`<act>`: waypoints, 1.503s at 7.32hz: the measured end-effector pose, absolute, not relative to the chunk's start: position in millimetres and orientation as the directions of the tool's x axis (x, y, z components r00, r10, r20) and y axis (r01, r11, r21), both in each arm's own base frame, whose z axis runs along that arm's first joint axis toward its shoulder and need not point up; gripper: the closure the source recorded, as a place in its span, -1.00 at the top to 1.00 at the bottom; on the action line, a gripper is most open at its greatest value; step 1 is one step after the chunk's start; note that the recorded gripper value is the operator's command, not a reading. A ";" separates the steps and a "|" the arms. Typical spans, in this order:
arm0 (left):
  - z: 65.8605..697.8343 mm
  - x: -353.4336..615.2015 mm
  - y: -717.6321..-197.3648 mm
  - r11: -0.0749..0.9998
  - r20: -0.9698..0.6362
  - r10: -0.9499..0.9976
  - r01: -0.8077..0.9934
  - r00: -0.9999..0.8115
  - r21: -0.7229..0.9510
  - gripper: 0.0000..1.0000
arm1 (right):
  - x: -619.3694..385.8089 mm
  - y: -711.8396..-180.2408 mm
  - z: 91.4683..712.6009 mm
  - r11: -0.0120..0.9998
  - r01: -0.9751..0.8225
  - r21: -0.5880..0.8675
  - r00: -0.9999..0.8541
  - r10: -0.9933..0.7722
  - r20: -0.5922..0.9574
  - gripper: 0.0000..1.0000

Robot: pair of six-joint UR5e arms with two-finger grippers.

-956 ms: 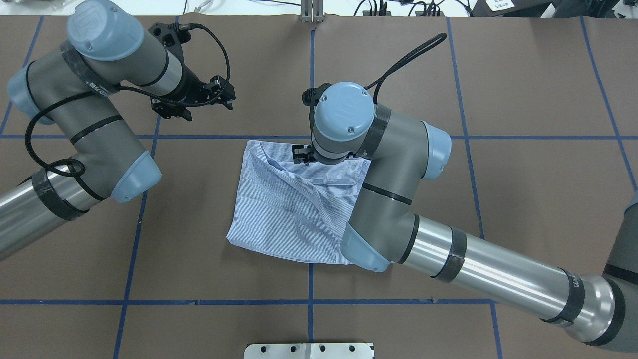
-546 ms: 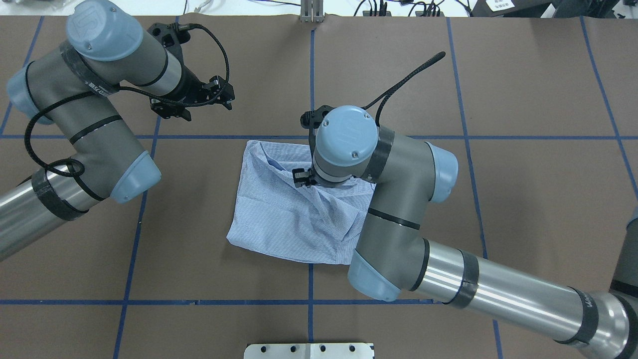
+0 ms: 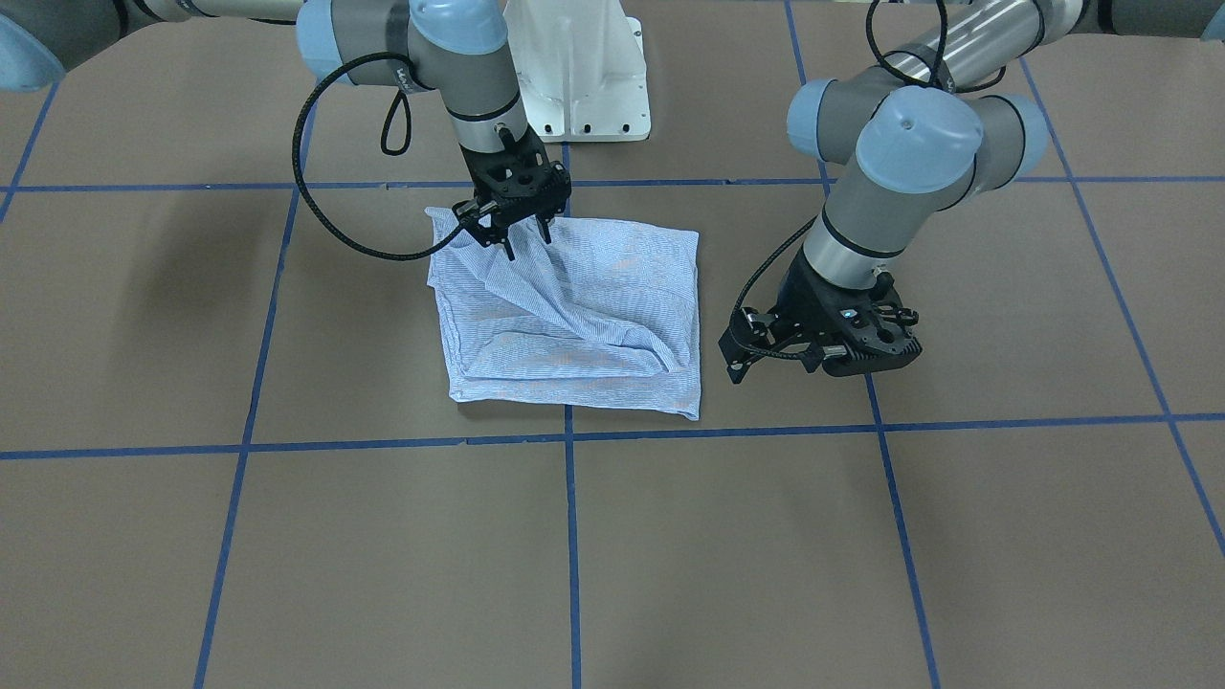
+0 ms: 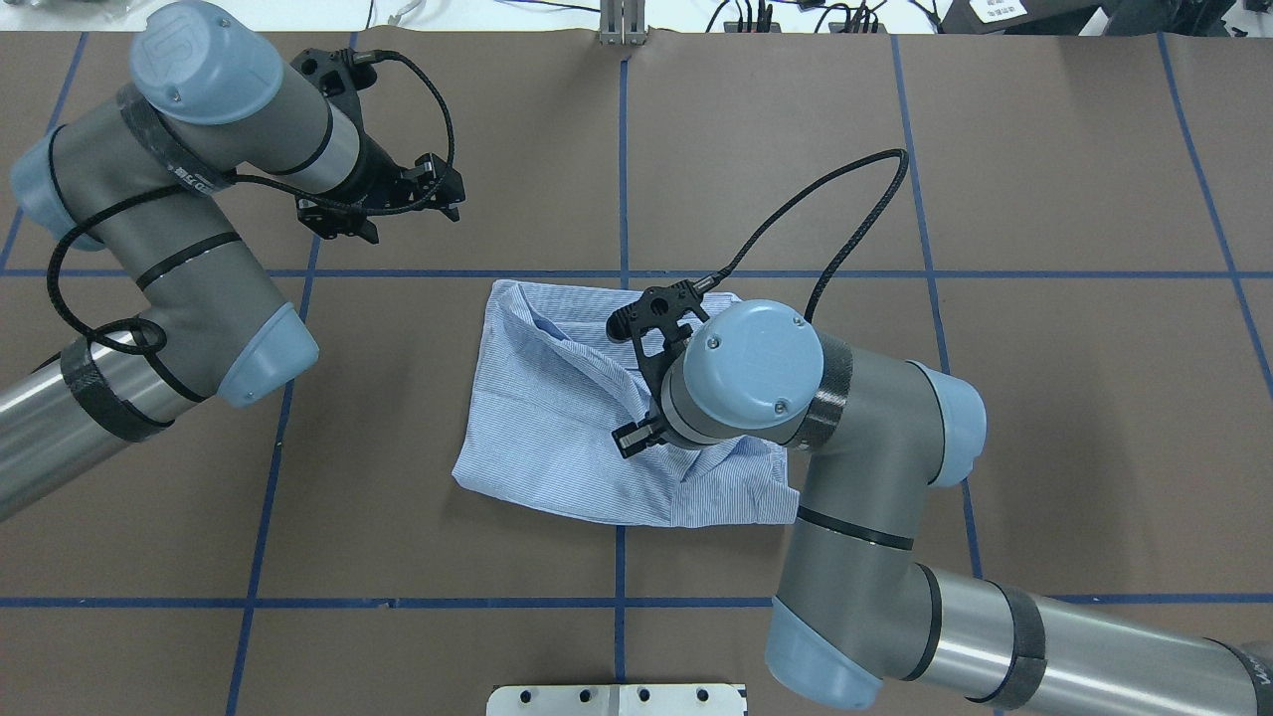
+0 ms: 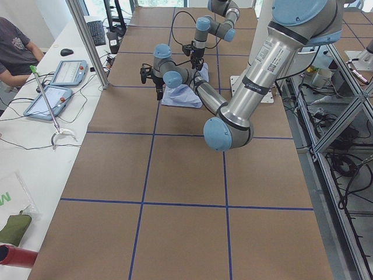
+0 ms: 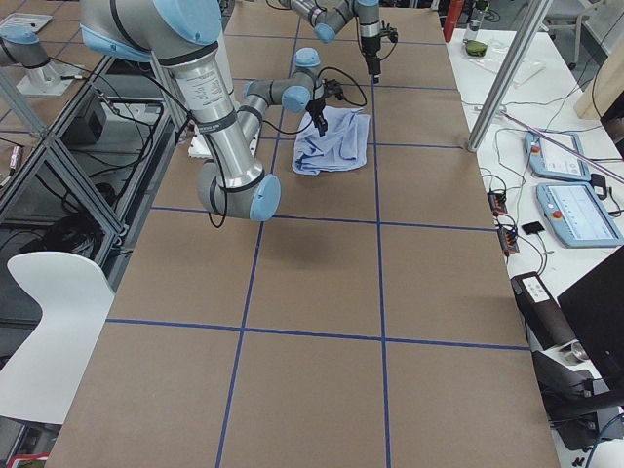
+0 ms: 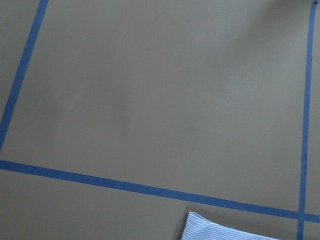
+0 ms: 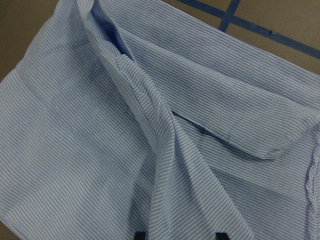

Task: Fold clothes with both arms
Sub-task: 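Press the right gripper on the shirt's far edge to flatten it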

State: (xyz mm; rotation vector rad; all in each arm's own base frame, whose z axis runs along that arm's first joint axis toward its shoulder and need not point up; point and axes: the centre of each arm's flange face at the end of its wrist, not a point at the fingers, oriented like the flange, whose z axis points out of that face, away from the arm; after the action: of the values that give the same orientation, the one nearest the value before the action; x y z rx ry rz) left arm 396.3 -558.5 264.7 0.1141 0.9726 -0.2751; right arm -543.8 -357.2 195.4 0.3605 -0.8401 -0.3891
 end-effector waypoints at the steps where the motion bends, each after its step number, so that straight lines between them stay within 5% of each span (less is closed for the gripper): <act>1: 265.1 396.3 -558.5 0.959 -0.828 -0.179 0.281 0.532 -0.027 1.00 | -545.8 -353.8 197.1 0.857 0.204 0.474 0.603 -0.491 0.629 0.10; 4: 265.8 396.3 -558.5 0.959 -0.827 -0.180 0.281 0.533 -0.028 1.00 | -553.4 -342.1 204.3 0.837 0.232 0.495 0.601 -0.523 0.604 0.03; 5: 265.9 396.4 -558.6 0.959 -0.827 -0.180 0.281 0.533 -0.028 1.00 | -557.2 -336.6 207.5 0.834 0.239 0.498 0.604 -0.529 0.597 -0.27; 6: 265.7 396.3 -558.5 0.959 -0.827 -0.180 0.281 0.532 -0.028 1.00 | -562.1 -329.5 211.5 0.828 0.244 0.504 0.609 -0.536 0.585 -0.79; 7: 265.6 396.3 -558.5 0.959 -0.827 -0.180 0.281 0.532 -0.028 1.00 | -564.2 -325.7 214.2 0.825 0.246 0.509 0.613 -0.539 0.577 -1.00; 11: 265.6 396.3 -558.5 0.959 -0.827 -0.180 0.281 0.533 -0.028 1.00 | -554.2 -337.7 212.7 0.828 0.224 0.514 0.622 -0.527 0.579 -1.00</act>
State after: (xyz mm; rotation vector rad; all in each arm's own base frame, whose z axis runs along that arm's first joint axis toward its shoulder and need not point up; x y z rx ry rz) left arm 396.3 -558.5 265.6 0.1131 0.9713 -0.2756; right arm -554.2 -337.7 212.7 0.4180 -0.7890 -0.4462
